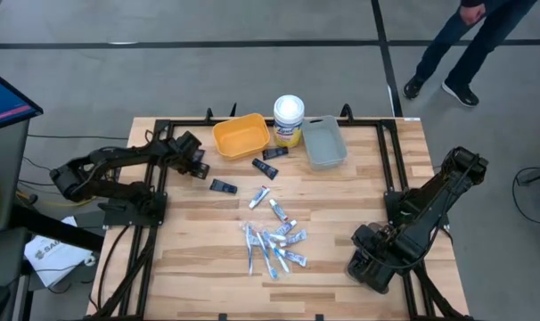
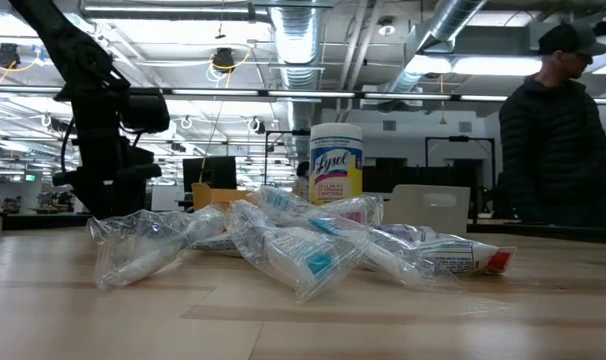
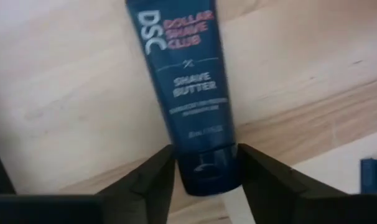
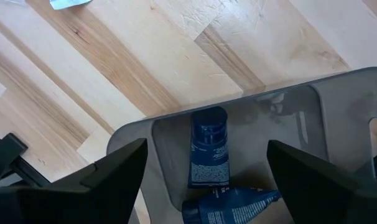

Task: Pick & Place Travel size toiletries
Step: Put the blue shaving butter into the black bin

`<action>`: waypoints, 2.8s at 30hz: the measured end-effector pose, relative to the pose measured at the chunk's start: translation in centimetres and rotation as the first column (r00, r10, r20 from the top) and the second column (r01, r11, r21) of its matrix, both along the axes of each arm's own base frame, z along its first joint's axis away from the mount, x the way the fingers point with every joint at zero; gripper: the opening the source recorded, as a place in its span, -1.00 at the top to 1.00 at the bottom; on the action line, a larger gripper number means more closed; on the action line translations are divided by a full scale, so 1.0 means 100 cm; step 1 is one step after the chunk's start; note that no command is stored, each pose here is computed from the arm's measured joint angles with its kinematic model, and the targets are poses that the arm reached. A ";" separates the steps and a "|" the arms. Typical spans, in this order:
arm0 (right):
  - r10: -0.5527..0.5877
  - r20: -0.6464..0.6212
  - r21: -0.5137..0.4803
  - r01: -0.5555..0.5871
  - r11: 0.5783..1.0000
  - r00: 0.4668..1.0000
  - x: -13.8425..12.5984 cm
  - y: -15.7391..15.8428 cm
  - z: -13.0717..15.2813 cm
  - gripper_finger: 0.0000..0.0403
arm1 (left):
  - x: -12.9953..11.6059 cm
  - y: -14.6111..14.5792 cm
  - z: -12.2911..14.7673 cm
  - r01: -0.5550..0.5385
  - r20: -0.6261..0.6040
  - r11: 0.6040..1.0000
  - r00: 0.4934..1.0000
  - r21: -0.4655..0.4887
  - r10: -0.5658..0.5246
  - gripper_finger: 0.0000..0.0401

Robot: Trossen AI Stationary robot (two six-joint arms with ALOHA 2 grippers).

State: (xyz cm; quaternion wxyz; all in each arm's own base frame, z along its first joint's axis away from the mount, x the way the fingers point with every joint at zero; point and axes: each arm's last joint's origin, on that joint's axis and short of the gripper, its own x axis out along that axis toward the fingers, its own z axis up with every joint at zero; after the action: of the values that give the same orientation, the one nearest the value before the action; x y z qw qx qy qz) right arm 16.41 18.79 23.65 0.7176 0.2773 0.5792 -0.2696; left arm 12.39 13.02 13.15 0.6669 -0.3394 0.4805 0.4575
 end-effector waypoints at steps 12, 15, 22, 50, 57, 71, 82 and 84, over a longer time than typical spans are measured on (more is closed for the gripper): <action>-0.001 0.026 -0.009 0.001 1.000 1.000 0.001 0.000 0.000 -0.60 | -0.001 0.002 0.003 -0.010 0.098 0.998 0.995 -0.056 0.015 0.40; -0.010 0.111 -0.037 0.014 0.999 0.994 0.001 -0.004 0.009 -0.60 | 0.002 -0.004 0.012 0.023 0.234 0.993 0.972 -0.118 0.005 0.40; -0.090 0.394 -0.093 0.137 0.986 0.915 0.006 -0.042 0.045 -0.60 | 0.008 -0.031 0.055 0.148 0.579 0.983 0.813 -0.106 -0.060 0.40; 0.770 0.583 -0.731 -0.246 0.636 0.259 0.154 -0.180 0.130 -0.60 | 0.098 -0.123 0.162 0.749 0.997 0.662 0.021 0.033 -0.073 0.40; 0.819 0.534 -0.720 -0.394 0.571 0.211 0.181 -0.172 0.138 -0.60 | 0.120 -0.122 0.172 0.796 0.996 0.603 -0.002 0.053 -0.085 0.40; 0.837 0.529 -0.712 -0.462 0.528 0.140 0.193 -0.163 0.153 0.47 | 0.122 -0.123 0.173 0.805 0.994 0.588 -0.024 0.080 -0.102 0.35; 0.836 0.521 -0.705 -0.466 0.534 0.170 0.185 -0.163 0.157 0.97 | 0.122 -0.122 0.174 0.789 0.994 0.608 -0.030 0.087 -0.103 0.24; 0.825 0.529 -0.704 -0.441 0.557 0.198 0.172 -0.162 0.167 0.98 | 0.122 -0.122 0.175 0.790 0.994 0.606 -0.037 0.093 -0.105 0.13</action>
State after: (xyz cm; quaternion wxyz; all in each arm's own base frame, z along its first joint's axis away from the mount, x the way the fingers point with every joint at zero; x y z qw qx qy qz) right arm 33.65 2.55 40.32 0.9791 -0.0582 0.1573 0.1152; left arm 24.56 0.83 30.61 0.7958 -0.5177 0.1305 -0.2859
